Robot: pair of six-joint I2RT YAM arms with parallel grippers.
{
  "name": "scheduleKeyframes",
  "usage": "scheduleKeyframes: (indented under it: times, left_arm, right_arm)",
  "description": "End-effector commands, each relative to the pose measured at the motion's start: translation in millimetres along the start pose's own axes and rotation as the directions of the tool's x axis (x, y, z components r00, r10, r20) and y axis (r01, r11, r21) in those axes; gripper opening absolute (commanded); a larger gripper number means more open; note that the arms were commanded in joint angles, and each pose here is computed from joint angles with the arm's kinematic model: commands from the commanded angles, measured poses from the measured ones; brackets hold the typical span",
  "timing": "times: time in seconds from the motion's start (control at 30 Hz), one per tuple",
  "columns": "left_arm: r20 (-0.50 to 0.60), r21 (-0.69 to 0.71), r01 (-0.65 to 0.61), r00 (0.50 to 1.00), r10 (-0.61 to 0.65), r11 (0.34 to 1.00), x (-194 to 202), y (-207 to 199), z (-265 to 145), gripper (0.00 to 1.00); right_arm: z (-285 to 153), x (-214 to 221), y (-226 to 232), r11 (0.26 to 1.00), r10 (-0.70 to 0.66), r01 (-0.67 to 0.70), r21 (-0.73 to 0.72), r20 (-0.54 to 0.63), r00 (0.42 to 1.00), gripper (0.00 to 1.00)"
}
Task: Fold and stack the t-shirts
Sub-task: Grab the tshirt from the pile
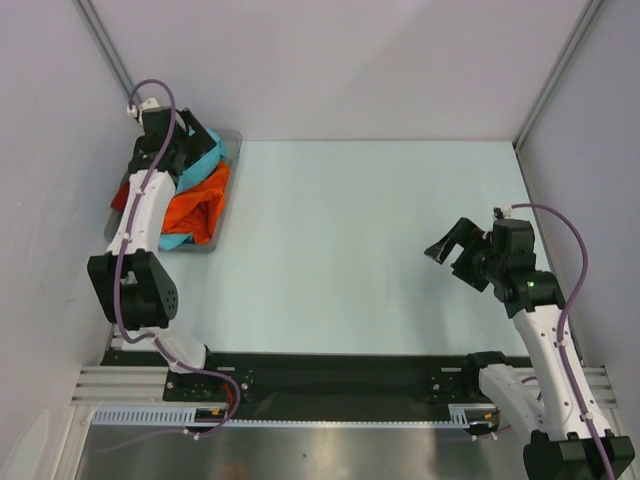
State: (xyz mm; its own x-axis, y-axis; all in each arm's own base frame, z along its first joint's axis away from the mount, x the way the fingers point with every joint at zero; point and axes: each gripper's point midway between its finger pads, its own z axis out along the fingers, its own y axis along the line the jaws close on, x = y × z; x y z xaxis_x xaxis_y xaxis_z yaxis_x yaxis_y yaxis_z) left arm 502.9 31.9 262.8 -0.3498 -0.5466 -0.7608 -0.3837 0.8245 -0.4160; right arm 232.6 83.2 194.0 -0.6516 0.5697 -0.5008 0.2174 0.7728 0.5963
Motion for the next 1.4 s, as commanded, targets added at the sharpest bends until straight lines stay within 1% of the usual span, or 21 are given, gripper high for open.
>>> scheduleKeyframes:
  times: [0.0,0.07,0.13,0.17,0.2,0.23,0.27,0.33,0.37,0.47,0.6,0.8,0.87,0.93,1.03,1.1,1.13,1.23,1.27,1.33,1.37]
  left_arm:
    - [0.043,-0.183,-0.046,0.998,0.055,0.982,2,51,-8,1.00]
    - [0.047,-0.183,-0.016,0.999,0.025,0.983,1,63,-2,0.99]
    - [0.023,-0.214,-0.005,1.000,0.010,0.977,-2,72,4,0.96]
    - [-0.037,-0.338,-0.034,0.999,0.023,0.941,11,100,9,0.97]
    - [-0.017,-0.375,-0.038,0.999,0.034,0.926,-4,101,5,0.98]
    - [-0.053,-0.426,-0.058,0.998,0.039,0.903,1,112,1,0.98]
    - [-0.053,-0.451,-0.054,0.998,0.034,0.891,-2,122,4,0.96]
    - [-0.064,-0.454,-0.059,0.997,0.034,0.889,-4,131,12,0.86]
    - [-0.064,-0.454,-0.051,0.998,0.025,0.890,-4,136,16,0.79]
    - [-0.094,-0.408,-0.038,0.996,-0.001,0.912,5,133,33,0.65]
    - [-0.109,-0.401,0.005,0.993,-0.053,0.916,17,132,47,0.64]
    - [-0.136,-0.368,-0.001,0.989,-0.052,0.930,20,127,68,0.66]
    - [-0.156,-0.354,-0.016,0.987,-0.042,0.935,21,125,74,0.54]
    - [-0.156,-0.339,-0.024,0.987,-0.031,0.940,19,122,76,0.47]
    - [-0.156,-0.325,-0.037,0.988,-0.015,0.945,15,119,76,0.22]
    - [-0.152,-0.306,-0.043,0.988,-0.005,0.951,11,115,72,0.12]
    - [-0.155,-0.303,-0.042,0.988,-0.006,0.952,11,114,70,0.01]
    - [-0.148,-0.265,-0.018,0.989,-0.022,0.964,9,103,56,0.00]
    - [-0.173,-0.237,-0.002,0.984,-0.040,0.972,20,100,53,0.00]
    - [-0.145,-0.190,0.031,0.988,-0.059,0.981,15,85,37,0.00]
    - [-0.173,-0.184,0.037,0.983,-0.070,0.982,31,84,34,0.00]
  right_arm:
    - [-8,-24,4,0.996,-0.089,0.087,0.037,0.063,0.994,0.98]
    - [-4,-26,3,0.993,-0.105,0.102,0.054,0.056,0.993,0.98]
    - [-2,-28,7,0.992,-0.120,0.117,0.049,0.054,0.991,0.98]
    - [1,-28,7,0.991,-0.122,0.119,0.053,0.047,0.991,0.98]
    - [3,-27,6,0.991,-0.125,0.123,0.055,0.040,0.991,0.98]
    - [5,-27,6,0.991,-0.125,0.122,0.058,0.038,0.991,0.98]
    - [6,-27,6,0.991,-0.124,0.121,0.058,0.035,0.992,0.98]
    - [8,-28,6,0.991,-0.123,0.121,0.061,0.033,0.992,0.98]
    - [9,-28,5,0.991,-0.121,0.119,0.065,0.033,0.992,0.98]
    - [13,-28,3,0.991,-0.111,0.109,0.075,0.026,0.993,0.97]
    - [18,-30,-1,0.994,-0.075,0.073,0.081,0.023,0.997,0.96]
    - [26,-22,-7,0.994,-0.036,0.039,0.099,-0.029,0.999,0.93]
    - [28,-20,-8,0.994,-0.027,0.032,0.103,-0.046,0.999,0.93]
    - [30,-18,-10,0.994,-0.019,0.025,0.107,-0.050,0.999,0.93]
    - [31,-15,-11,0.994,-0.011,0.016,0.105,-0.052,0.999,0.92]
    - [32,-16,-10,0.995,-0.008,0.013,0.100,-0.049,0.999,0.92]
    - [32,-16,-10,0.995,-0.011,0.015,0.095,-0.049,0.999,0.92]
    - [33,-17,-4,0.997,-0.015,0.019,0.071,-0.054,0.998,0.91]
    - [35,-18,-2,0.998,-0.016,0.020,0.063,-0.055,0.998,0.91]
    - [35,-17,2,0.999,-0.026,0.028,0.040,-0.059,0.998,0.90]
    - [36,-18,5,0.999,-0.033,0.035,0.030,-0.054,0.998,0.90]
